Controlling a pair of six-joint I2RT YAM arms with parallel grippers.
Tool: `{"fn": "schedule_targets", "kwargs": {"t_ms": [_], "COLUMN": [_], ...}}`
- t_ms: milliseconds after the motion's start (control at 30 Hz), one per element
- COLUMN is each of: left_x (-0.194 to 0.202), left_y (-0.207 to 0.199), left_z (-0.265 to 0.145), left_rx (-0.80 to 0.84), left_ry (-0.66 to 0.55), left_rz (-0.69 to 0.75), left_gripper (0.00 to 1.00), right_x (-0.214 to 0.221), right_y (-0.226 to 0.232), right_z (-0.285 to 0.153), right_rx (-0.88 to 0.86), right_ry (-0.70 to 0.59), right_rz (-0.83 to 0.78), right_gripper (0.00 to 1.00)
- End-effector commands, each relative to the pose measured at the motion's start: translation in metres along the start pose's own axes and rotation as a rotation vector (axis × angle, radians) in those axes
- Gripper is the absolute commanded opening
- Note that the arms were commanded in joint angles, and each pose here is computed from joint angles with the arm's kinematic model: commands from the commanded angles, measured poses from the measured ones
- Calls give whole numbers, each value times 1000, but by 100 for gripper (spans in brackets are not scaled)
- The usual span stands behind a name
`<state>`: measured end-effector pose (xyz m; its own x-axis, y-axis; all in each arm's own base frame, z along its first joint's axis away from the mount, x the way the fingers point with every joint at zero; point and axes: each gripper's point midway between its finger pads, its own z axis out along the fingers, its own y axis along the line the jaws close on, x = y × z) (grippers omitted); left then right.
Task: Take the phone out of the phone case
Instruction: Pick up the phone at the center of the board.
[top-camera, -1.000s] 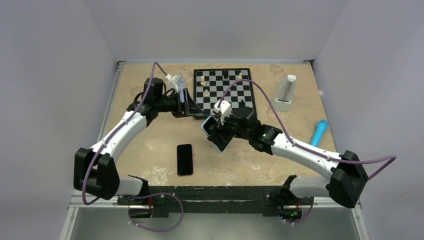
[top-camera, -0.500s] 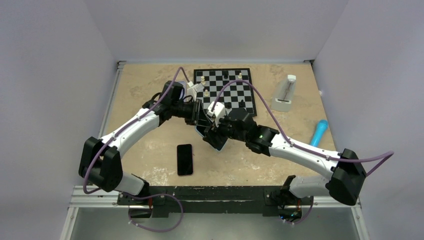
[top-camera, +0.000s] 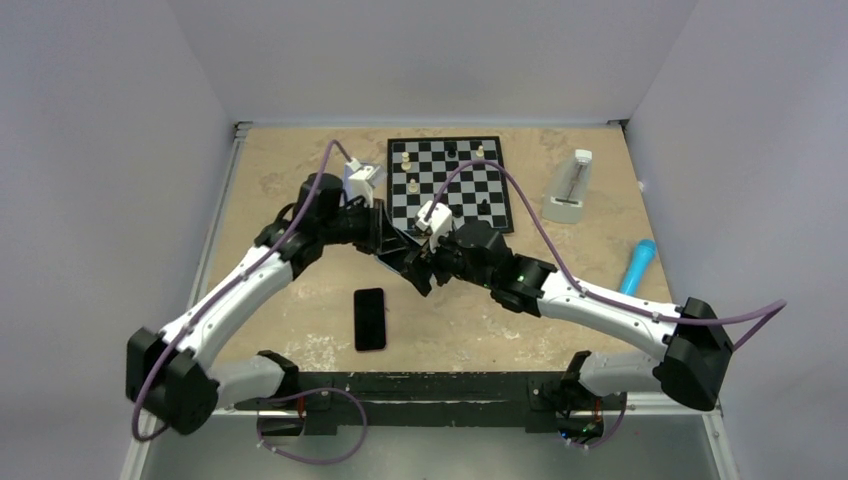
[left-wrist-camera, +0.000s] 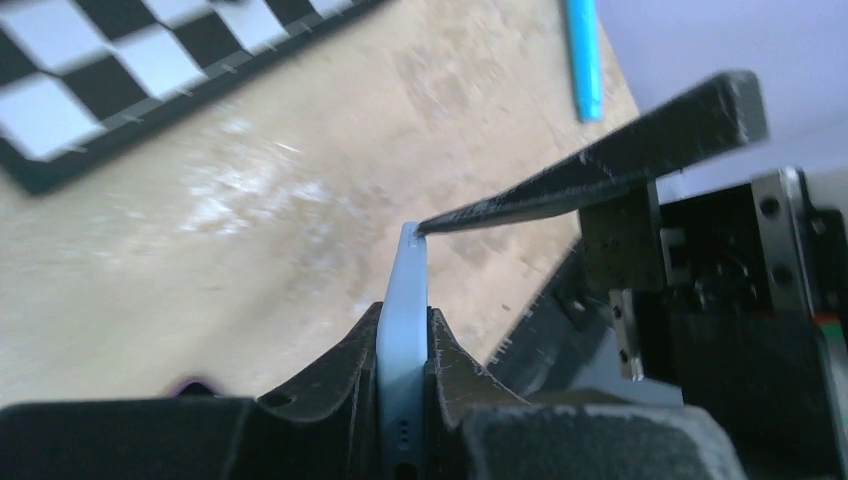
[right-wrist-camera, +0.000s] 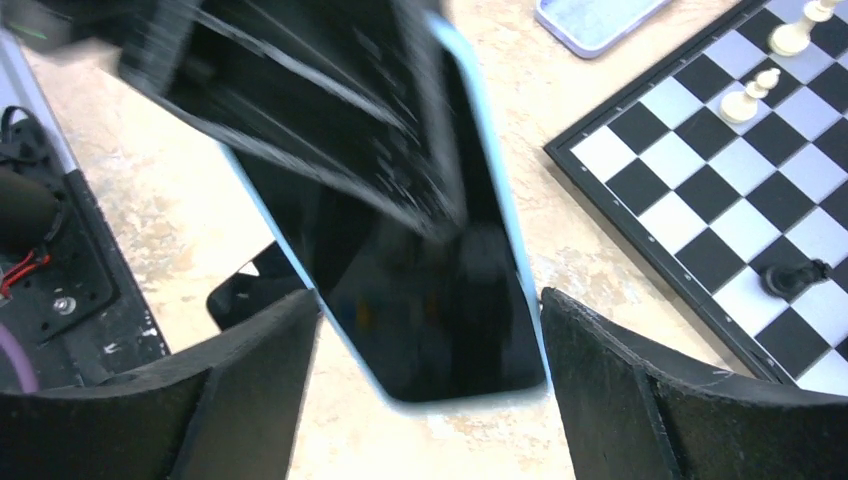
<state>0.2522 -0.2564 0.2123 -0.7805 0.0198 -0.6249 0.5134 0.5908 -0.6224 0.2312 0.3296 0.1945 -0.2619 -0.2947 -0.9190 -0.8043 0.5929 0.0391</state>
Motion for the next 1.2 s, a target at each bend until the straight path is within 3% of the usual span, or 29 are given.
{"fn": "schedule_targets", "kwargs": {"t_ms": [0, 133, 267, 400, 500, 633, 767, 867, 1033, 1167], "left_x": [-64, -75, -87, -89, -87, -85, -83, -78, -73, -71], "left_y": [12, 24, 17, -7, -26, -41, -42, -44, -54, -60], "left_z": [-63, -101, -125, -133, -133, -138, -154, -156, -168, -173], "left_rx": [-234, -368, -351, -215, -97, 33, 163, 273, 439, 484], "left_ry": [-439, -622, -800, -888, -905, -970, -1088, -1102, -1123, -1121], "left_rz": [210, 239, 221, 224, 229, 158, -74, -235, -366, -388], "left_gripper": [0, 0, 0, 0, 0, 0, 0, 0, 0, 0], "right_x": [12, 12, -1, -31, -50, -64, -88, -108, -127, -137], "right_y": [-15, -19, -34, -20, -6, 9, 19, 33, 37, 37], "right_z": [-10, -13, -13, -11, -23, -34, -59, -65, -62, -56], "right_rx": [81, 120, 222, 11, -193, -371, -530, -655, -687, -685], "right_ry": [0, -11, -78, -148, -263, -325, -477, -500, -510, -493], "right_rz": [84, 136, 376, 672, 759, 820, 894, 865, 856, 858], "right_gripper": [85, 87, 92, 90, 90, 89, 83, 74, 71, 62]}}
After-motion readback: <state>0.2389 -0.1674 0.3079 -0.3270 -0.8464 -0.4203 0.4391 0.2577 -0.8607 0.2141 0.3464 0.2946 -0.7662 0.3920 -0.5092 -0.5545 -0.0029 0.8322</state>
